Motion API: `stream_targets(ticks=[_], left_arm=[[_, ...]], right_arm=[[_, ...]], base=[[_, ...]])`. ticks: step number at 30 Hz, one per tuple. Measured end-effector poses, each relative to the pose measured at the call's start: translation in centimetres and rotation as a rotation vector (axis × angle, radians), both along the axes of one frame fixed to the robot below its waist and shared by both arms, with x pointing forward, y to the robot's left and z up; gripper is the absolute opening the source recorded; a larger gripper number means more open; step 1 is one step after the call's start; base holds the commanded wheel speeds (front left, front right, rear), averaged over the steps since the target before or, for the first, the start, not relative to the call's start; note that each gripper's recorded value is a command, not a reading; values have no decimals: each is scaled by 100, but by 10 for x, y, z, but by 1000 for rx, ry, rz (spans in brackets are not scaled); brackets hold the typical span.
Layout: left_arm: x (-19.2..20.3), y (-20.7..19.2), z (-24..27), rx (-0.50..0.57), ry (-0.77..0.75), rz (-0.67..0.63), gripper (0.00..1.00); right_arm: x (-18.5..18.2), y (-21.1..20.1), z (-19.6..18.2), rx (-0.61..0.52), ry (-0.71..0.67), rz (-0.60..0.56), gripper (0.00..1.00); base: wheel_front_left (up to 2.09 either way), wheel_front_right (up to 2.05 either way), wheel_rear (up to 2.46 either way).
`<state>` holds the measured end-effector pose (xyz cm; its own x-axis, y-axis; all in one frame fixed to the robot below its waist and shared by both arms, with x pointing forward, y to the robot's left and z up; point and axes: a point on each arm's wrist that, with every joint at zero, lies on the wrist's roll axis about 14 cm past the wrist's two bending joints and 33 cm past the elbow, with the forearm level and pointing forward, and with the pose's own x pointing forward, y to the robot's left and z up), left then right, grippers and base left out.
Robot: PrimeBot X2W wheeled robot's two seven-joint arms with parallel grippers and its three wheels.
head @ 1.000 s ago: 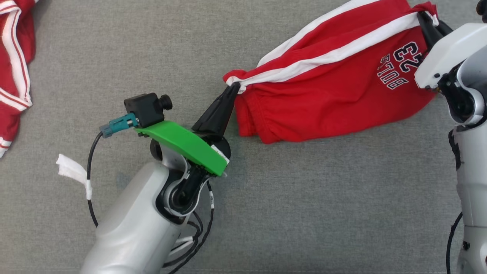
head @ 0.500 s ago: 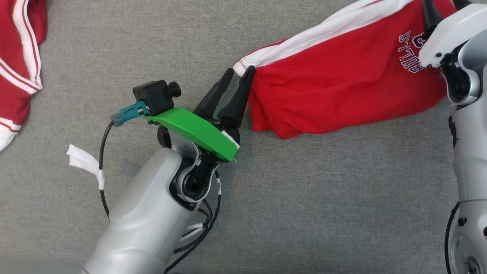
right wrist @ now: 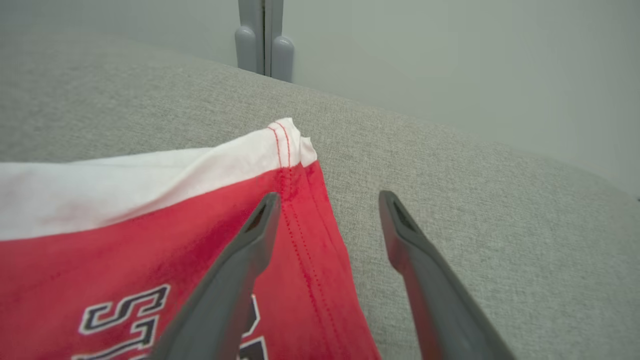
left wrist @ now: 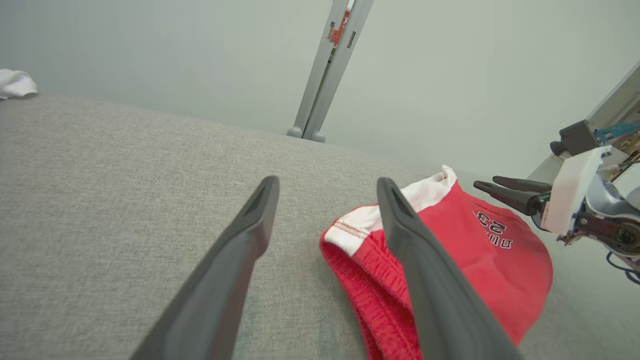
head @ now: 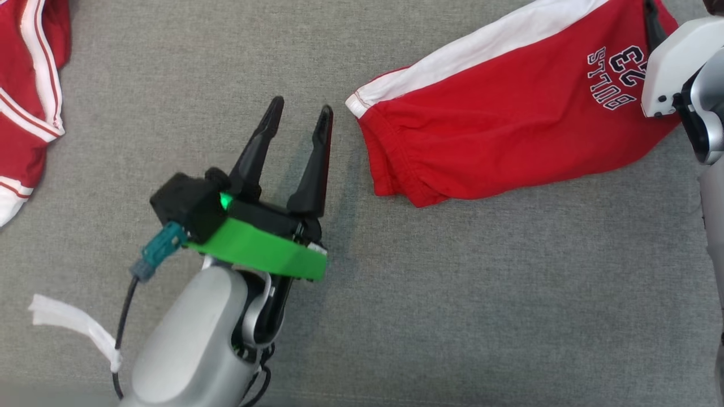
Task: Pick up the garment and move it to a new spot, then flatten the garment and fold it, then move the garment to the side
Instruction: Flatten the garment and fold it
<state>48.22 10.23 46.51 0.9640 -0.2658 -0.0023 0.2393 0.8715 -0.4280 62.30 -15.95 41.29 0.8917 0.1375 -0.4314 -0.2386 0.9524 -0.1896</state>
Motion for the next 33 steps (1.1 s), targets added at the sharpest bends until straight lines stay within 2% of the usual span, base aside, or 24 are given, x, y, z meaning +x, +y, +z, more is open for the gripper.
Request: stream_targets(ticks=[6, 11, 12, 13, 18, 22, 28, 33], left_arm=[[-26, 11, -10, 78, 0, 54, 100], [-39, 22, -19, 110, 19, 85, 100], [-41, 23, -19, 114, 21, 90, 100], [-43, 26, -19, 116, 22, 97, 100], [-50, 30, -21, 167, 14, 97, 100], [-62, 32, -27, 183, 34, 104, 100], [-77, 30, -24, 177, 34, 97, 100], [-83, 31, -17, 183, 17, 96, 100]], right_arm=[[0, -6, -29, -49, 129, -14, 100], [0, -1, -49, 25, 215, -59, 100], [-1, 2, -50, 49, 226, -66, 47], [-1, 4, -50, 85, 230, -74, 0], [-7, 15, -46, 223, 217, -98, 0], [-27, 5, -44, 309, 199, -135, 0], [-64, -68, -29, 318, 158, -292, 0], [-82, -125, 4, 314, 53, -417, 0]], base=[[0, 0, 0], [0, 0, 0], [0, 0, 0], [0, 0, 0], [0, 0, 0], [0, 0, 0], [0, 0, 0], [0, 0, 0]])
